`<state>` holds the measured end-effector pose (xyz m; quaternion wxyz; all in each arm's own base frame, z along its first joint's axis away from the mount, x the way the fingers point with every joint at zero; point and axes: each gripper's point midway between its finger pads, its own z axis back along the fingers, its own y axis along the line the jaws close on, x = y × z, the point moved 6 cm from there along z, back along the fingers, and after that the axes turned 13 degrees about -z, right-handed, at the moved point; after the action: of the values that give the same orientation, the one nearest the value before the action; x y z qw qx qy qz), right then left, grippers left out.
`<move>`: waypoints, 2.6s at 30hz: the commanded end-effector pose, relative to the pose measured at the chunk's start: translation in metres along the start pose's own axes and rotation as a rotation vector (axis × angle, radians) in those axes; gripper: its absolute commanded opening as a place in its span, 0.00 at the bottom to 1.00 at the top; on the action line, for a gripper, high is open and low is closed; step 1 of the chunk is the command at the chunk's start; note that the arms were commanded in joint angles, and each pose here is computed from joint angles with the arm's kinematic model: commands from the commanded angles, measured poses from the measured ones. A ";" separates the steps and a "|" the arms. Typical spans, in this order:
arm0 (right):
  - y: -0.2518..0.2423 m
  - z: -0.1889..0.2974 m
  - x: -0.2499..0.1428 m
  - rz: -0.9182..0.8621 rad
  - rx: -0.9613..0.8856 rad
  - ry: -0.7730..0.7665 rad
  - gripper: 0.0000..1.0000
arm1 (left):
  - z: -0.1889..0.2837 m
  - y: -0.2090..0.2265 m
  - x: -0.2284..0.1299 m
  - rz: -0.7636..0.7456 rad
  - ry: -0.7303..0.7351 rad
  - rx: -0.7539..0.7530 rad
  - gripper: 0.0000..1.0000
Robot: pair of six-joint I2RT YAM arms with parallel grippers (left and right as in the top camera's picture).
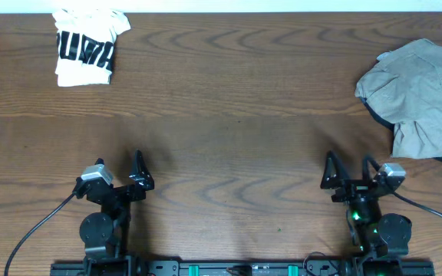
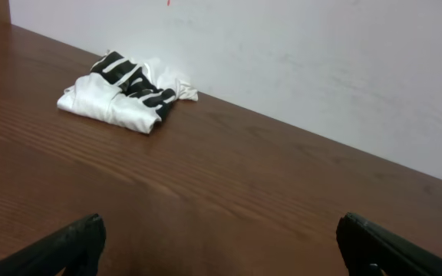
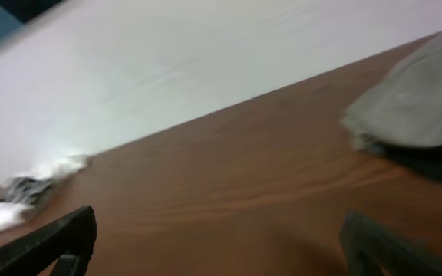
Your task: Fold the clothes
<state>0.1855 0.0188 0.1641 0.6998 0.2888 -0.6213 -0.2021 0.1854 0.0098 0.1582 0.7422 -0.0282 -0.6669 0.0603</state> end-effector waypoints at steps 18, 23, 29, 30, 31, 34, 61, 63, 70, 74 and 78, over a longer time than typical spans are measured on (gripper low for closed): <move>0.118 0.022 0.105 0.351 0.206 -0.005 0.99 | -0.001 0.002 -0.013 -0.021 0.053 0.008 0.98; 0.115 -0.035 0.139 0.378 -0.085 0.203 0.99 | -0.001 0.002 -0.013 -0.021 0.053 0.008 0.98; 0.094 -0.116 0.162 0.423 -0.405 0.484 0.99 | -0.001 0.002 -0.013 -0.021 0.053 0.008 0.98; 0.091 -0.124 0.163 0.438 -0.432 0.517 0.99 | -0.001 0.002 -0.013 -0.021 0.053 0.008 0.98; 0.086 -0.134 0.165 0.461 -0.475 0.558 0.99 | -0.001 0.002 -0.013 -0.021 0.053 0.008 0.98; 0.073 -0.159 0.163 0.478 -0.567 0.671 0.99 | -0.001 0.002 -0.013 -0.021 0.053 0.008 0.98; -0.098 -0.251 0.077 0.900 -1.162 0.916 0.92 | -0.001 0.002 -0.013 -0.021 0.053 0.008 0.98; -0.105 -0.251 0.071 0.919 -1.190 0.934 0.90 | -0.001 0.002 -0.013 -0.021 0.053 0.008 0.98; -0.120 -0.253 0.056 0.930 -1.205 0.984 0.79 | -0.001 0.002 -0.013 -0.021 0.053 0.008 0.98; -0.123 -0.250 0.052 0.932 -1.209 1.000 0.76 | -0.001 0.002 -0.013 -0.021 0.053 0.008 0.98; -0.125 -0.249 0.051 0.931 -1.211 1.005 0.63 | -0.001 0.002 -0.013 -0.021 0.053 0.008 0.98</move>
<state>0.4484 -0.0627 0.1069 0.9353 -0.3408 -0.0885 -0.0352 0.1852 0.0110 0.1583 0.7431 -0.0195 -0.6663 0.0583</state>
